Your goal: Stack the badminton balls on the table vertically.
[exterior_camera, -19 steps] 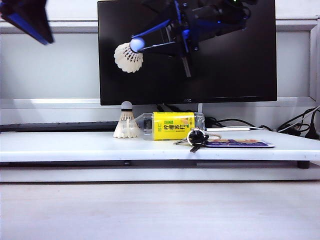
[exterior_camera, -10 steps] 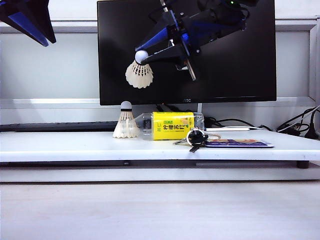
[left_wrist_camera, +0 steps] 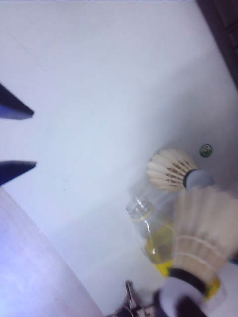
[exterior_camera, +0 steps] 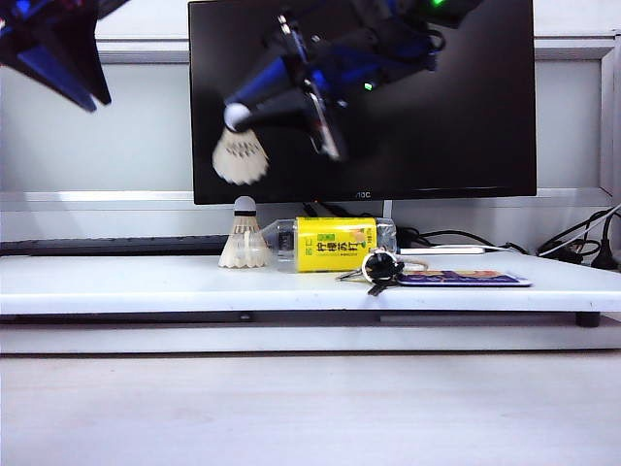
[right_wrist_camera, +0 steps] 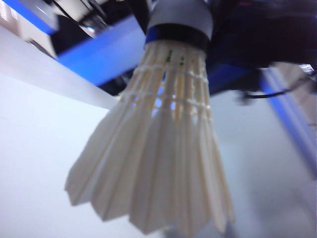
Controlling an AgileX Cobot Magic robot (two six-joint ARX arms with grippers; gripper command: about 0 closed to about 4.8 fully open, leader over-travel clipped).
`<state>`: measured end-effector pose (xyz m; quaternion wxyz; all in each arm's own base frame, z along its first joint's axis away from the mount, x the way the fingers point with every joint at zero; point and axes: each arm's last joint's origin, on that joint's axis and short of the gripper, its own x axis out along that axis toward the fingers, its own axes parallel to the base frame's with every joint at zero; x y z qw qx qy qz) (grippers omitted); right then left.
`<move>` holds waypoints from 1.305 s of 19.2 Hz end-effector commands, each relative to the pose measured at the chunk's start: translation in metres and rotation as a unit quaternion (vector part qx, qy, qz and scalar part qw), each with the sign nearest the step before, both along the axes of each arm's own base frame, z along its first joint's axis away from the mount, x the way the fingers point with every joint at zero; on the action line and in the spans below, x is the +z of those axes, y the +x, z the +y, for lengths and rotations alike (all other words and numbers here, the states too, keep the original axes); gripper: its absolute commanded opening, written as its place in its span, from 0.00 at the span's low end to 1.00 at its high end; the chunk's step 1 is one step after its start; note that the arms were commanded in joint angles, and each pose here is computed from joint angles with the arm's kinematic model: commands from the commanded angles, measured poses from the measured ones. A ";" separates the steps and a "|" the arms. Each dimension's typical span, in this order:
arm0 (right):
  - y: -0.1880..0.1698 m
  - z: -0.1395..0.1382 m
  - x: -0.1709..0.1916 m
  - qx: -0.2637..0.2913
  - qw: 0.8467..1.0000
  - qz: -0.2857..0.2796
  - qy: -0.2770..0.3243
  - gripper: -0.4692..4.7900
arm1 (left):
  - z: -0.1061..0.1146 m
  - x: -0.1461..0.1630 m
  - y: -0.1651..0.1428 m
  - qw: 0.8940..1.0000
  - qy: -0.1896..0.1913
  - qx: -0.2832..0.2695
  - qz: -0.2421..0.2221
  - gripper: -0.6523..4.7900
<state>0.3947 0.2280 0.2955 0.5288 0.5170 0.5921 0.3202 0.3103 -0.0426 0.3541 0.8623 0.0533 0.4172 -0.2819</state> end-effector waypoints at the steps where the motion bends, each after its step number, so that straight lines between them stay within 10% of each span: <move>1: 0.004 0.005 0.007 -0.038 0.999 -0.016 0.012 0.31 | 0.000 -0.007 0.001 1.000 -0.002 -0.001 -0.001 0.34; 25: 0.004 0.003 0.000 -0.091 0.991 0.098 0.000 0.31 | 0.000 -0.007 0.002 1.000 -0.006 0.004 -0.004 0.34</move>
